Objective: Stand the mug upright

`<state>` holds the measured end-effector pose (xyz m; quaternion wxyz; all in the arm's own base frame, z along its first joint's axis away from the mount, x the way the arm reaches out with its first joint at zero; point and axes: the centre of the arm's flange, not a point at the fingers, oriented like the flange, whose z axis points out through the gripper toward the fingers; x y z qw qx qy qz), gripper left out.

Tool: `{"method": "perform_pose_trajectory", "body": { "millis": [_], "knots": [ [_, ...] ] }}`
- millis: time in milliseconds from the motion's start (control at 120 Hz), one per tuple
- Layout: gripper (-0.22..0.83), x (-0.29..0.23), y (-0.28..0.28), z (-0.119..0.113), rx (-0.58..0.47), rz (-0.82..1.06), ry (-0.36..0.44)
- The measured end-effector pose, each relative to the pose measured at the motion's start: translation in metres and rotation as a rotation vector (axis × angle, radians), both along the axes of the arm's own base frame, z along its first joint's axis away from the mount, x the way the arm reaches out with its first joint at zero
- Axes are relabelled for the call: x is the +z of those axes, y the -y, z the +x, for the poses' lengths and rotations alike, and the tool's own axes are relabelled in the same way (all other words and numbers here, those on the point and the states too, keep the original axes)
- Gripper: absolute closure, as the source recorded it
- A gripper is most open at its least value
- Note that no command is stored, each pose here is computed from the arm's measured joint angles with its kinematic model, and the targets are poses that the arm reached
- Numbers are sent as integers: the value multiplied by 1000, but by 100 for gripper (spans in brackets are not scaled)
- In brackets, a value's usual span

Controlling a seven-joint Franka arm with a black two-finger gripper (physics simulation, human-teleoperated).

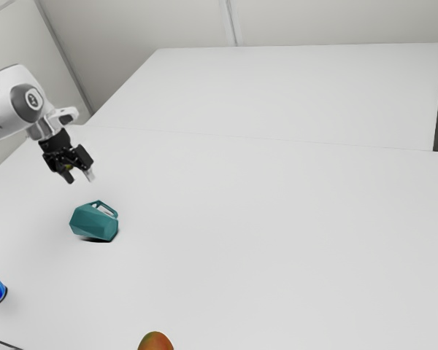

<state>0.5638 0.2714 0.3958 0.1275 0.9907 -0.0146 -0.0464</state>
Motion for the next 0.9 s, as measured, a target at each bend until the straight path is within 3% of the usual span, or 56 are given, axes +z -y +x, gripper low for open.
{"method": "perform_pose_trajectory", "body": {
  "millis": [392, 733, 900],
  "knots": [
    [0, -62, -41, -33, 64, -277, -37],
    [0, -78, -35, -44, 62, -418, -69],
    [12, -91, -39, -52, 80, -462, -88]
  ]
}}
